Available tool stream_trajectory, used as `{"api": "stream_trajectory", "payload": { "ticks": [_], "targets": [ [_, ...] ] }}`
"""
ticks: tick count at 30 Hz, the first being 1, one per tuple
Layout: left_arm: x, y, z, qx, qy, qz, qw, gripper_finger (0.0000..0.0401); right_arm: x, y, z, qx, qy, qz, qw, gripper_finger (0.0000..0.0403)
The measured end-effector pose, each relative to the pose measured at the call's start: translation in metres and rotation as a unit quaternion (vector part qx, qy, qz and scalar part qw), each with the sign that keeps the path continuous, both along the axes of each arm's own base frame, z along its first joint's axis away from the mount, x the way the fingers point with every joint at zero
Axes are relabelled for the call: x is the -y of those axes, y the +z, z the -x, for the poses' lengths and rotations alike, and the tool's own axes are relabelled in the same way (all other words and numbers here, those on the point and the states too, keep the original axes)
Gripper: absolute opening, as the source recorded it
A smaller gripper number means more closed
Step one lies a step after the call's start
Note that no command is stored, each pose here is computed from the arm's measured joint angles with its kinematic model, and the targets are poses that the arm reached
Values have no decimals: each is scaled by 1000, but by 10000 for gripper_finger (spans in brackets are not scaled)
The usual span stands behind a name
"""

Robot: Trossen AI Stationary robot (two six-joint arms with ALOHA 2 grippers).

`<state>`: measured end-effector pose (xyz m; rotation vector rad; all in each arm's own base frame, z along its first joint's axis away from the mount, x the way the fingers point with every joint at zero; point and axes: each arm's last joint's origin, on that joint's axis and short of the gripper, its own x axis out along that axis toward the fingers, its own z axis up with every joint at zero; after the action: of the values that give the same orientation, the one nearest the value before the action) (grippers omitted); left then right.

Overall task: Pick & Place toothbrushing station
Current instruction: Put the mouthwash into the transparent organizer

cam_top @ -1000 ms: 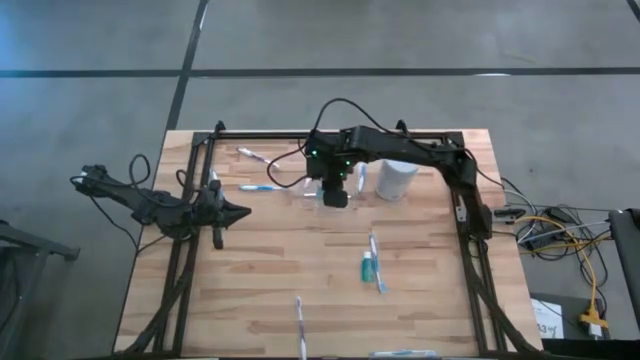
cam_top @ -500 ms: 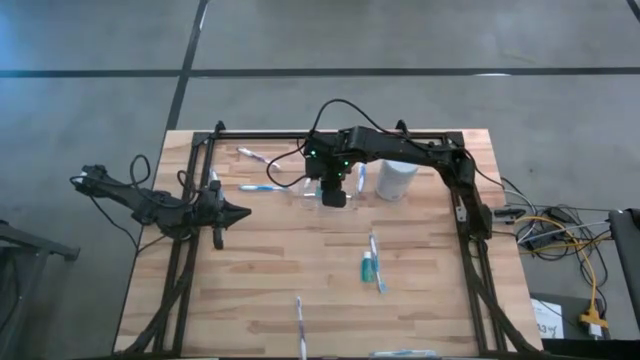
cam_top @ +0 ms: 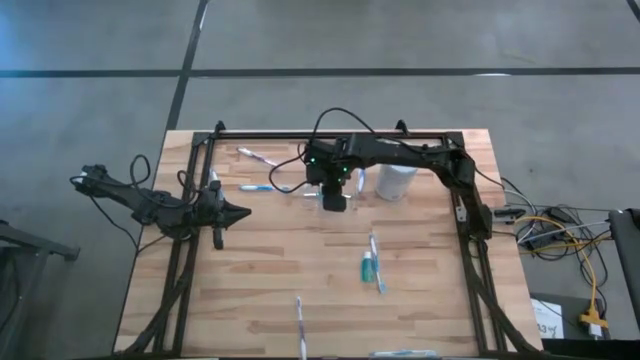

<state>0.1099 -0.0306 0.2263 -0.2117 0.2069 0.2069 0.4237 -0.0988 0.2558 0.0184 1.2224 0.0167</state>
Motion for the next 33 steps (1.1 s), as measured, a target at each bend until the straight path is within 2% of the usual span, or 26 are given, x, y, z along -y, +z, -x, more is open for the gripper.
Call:
{"api": "stream_trajectory", "payload": {
  "ticks": [20, 33],
  "targets": [
    [0, 0, 0, 0, 2, -3, 1000, 14, 1, -39, -1, 9, -1, 3, 1000, 91],
    [1, -2, -3, -9, 4, -8, 1000, 14, 1, -41, -1, 12, -1, 3, 1000, 91]
  ]
}}
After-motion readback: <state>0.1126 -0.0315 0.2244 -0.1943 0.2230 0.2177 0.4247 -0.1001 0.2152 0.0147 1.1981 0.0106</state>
